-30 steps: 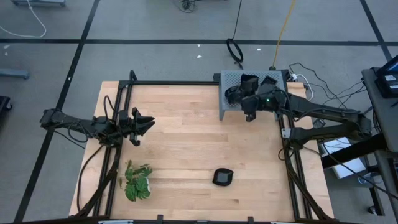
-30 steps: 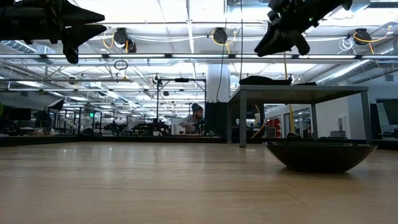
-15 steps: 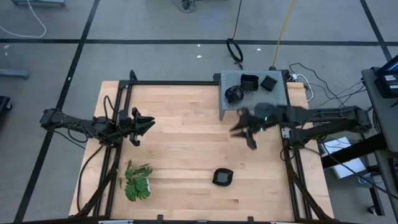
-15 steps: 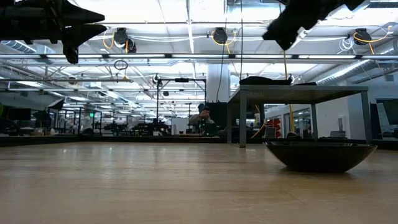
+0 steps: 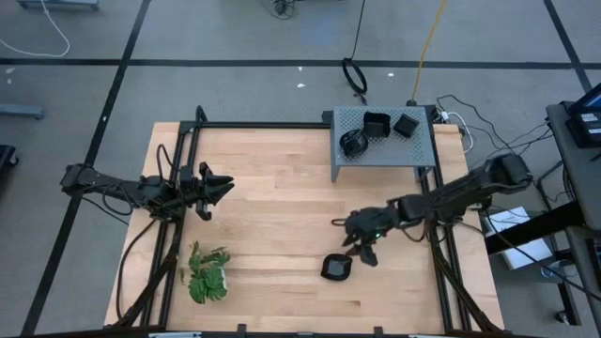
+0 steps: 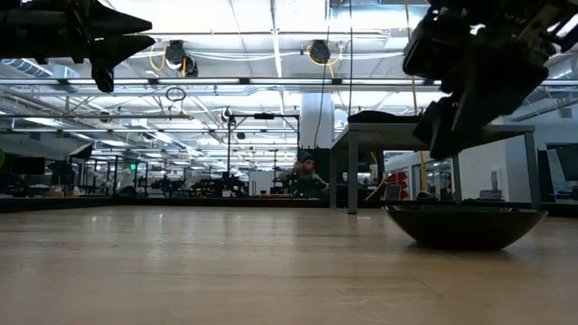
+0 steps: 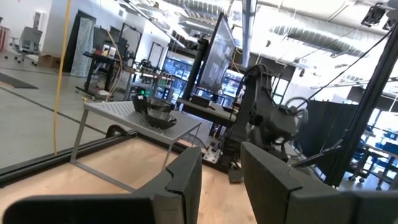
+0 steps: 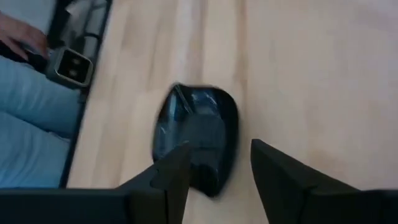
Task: Pick & Place Mini shaped plates
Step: Stack the leaf-shaped plate on the leaf-shaped plates on the shelf
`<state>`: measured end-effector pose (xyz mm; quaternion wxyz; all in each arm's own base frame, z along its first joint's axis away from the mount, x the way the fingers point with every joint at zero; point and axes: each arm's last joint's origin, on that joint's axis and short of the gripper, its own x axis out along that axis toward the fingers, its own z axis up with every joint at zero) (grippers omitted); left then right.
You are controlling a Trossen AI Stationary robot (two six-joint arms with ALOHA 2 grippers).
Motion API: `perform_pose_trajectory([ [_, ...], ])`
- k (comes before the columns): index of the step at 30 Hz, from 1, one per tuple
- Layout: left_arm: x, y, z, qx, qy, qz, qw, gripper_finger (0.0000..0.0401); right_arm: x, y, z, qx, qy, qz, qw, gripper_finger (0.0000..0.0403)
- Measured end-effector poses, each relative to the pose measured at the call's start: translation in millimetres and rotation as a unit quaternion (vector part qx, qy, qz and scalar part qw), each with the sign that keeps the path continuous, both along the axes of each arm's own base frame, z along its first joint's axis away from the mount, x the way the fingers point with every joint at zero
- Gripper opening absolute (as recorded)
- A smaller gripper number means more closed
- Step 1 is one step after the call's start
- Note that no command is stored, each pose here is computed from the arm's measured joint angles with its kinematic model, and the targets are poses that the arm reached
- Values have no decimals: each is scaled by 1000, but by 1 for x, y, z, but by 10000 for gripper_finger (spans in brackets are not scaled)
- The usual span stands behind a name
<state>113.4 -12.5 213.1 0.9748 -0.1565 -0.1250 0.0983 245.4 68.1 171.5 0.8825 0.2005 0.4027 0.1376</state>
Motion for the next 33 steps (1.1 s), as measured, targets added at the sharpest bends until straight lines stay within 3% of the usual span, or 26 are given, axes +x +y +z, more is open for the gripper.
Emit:
perform_pose_trajectory([
  [6, 0, 0, 0, 0, 0, 0, 1000, 115, 21, 9, -26, 12, -27, -1, 1000, 160],
  [12, 0, 0, 0, 0, 0, 0, 1000, 115, 31, 12, -59, 24, 7, -20, 999, 156],
  [19, 0, 0, 0, 0, 0, 0, 1000, 115, 39, 14, -72, 53, 0, -38, 998, 147],
  [23, 0, 0, 0, 0, 0, 0, 1000, 115, 39, 14, -75, 33, -6, -21, 999, 120],
  [27, 0, 0, 0, 0, 0, 0, 1000, 115, 39, 14, -75, 19, -11, -14, 1000, 66],
  [30, 0, 0, 0, 0, 0, 0, 1000, 115, 39, 12, -76, 28, -4, -26, 999, 16],
  [33, 0, 0, 0, 0, 0, 0, 1000, 115, 41, 10, -75, 52, 1, -47, 998, 9],
])
